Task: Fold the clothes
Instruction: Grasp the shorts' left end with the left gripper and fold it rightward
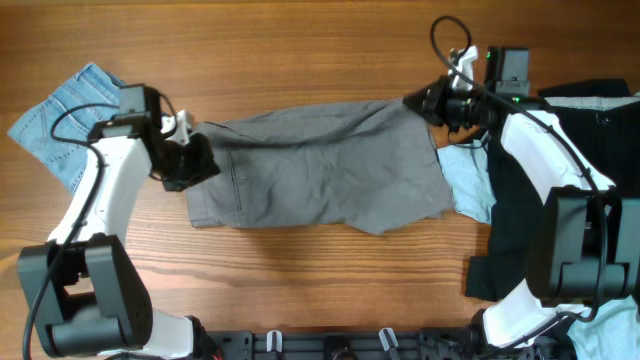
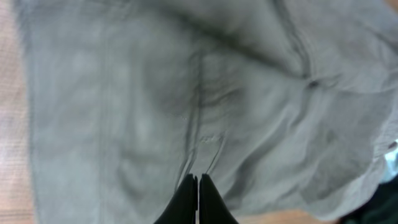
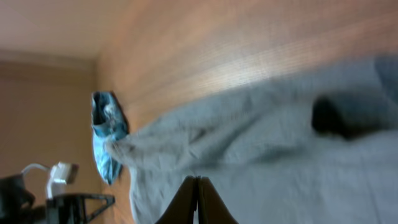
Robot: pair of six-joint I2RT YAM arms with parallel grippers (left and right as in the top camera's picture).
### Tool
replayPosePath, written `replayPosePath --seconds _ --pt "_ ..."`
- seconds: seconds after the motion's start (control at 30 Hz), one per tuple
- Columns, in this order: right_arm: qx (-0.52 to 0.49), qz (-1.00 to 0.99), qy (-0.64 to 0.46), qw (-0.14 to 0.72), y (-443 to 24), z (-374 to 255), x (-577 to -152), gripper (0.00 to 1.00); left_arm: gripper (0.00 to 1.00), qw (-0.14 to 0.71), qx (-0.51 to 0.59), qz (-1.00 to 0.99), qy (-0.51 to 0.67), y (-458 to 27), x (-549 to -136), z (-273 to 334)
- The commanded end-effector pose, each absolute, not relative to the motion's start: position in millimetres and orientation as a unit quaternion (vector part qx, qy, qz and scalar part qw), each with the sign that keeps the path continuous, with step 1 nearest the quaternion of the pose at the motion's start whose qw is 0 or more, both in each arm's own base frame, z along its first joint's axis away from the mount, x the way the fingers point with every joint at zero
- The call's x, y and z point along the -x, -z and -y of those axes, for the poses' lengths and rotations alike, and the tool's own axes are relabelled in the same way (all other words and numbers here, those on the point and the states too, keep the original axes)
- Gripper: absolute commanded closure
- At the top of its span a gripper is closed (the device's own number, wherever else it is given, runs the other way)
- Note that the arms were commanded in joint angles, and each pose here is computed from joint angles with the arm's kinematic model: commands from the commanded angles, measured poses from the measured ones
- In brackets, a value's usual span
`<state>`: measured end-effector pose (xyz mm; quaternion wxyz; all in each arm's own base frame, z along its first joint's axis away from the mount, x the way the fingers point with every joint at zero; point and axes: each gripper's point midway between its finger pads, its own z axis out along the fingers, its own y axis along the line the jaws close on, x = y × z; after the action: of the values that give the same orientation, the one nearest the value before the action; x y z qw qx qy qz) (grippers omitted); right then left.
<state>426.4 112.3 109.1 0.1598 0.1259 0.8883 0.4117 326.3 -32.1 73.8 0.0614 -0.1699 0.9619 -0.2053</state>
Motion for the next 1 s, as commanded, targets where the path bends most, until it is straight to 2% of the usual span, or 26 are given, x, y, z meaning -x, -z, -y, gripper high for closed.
replayPosePath --seconds 0.0,0.1,0.2,0.3,0.43,0.57,0.67,0.8,0.87,0.97 --pt "-0.094 -0.933 -0.334 0.092 -80 -116 -381 0.92 0.96 0.087 0.089 -0.972 0.198 -68 -341 55" --pt "-0.061 -0.962 -0.265 0.029 -57 -126 -342 0.9 0.96 0.096 0.035 -0.974 0.202 -50 -354 83" --pt "-0.057 -0.968 -0.244 -0.007 -40 -138 -318 0.9 0.96 0.103 0.004 -0.973 0.206 -23 -370 106" --pt "-0.077 -0.975 -0.206 -0.035 -18 -131 -297 0.9 0.96 0.143 0.028 -0.965 0.218 -8 -400 115" --pt "-0.079 -0.976 -0.199 -0.046 -5 -128 -284 0.9 0.95 0.252 0.125 -0.94 0.194 -28 -459 72" --pt "-0.081 -0.979 -0.182 -0.052 0 -122 -278 0.9 0.96 0.273 0.117 -0.906 0.303 -83 -485 71" --pt "-0.081 -0.979 -0.181 -0.05 0 -121 -279 0.87 0.91 0.24 0.047 -0.883 0.401 -126 -469 117" --pt "-0.08 -0.979 -0.182 -0.044 0 -122 -282 0.84 0.88 0.182 -0.044 -0.902 0.389 -109 -428 165" --pt "-0.08 -0.979 -0.183 -0.042 0 -122 -283 0.84 0.96 0.183 -0.069 -0.918 0.344 -98 -423 179" --pt "-0.08 -0.979 -0.183 -0.042 0 -122 -283 0.84 0.96 0.184 -0.097 -0.942 0.264 -69 -418 202"
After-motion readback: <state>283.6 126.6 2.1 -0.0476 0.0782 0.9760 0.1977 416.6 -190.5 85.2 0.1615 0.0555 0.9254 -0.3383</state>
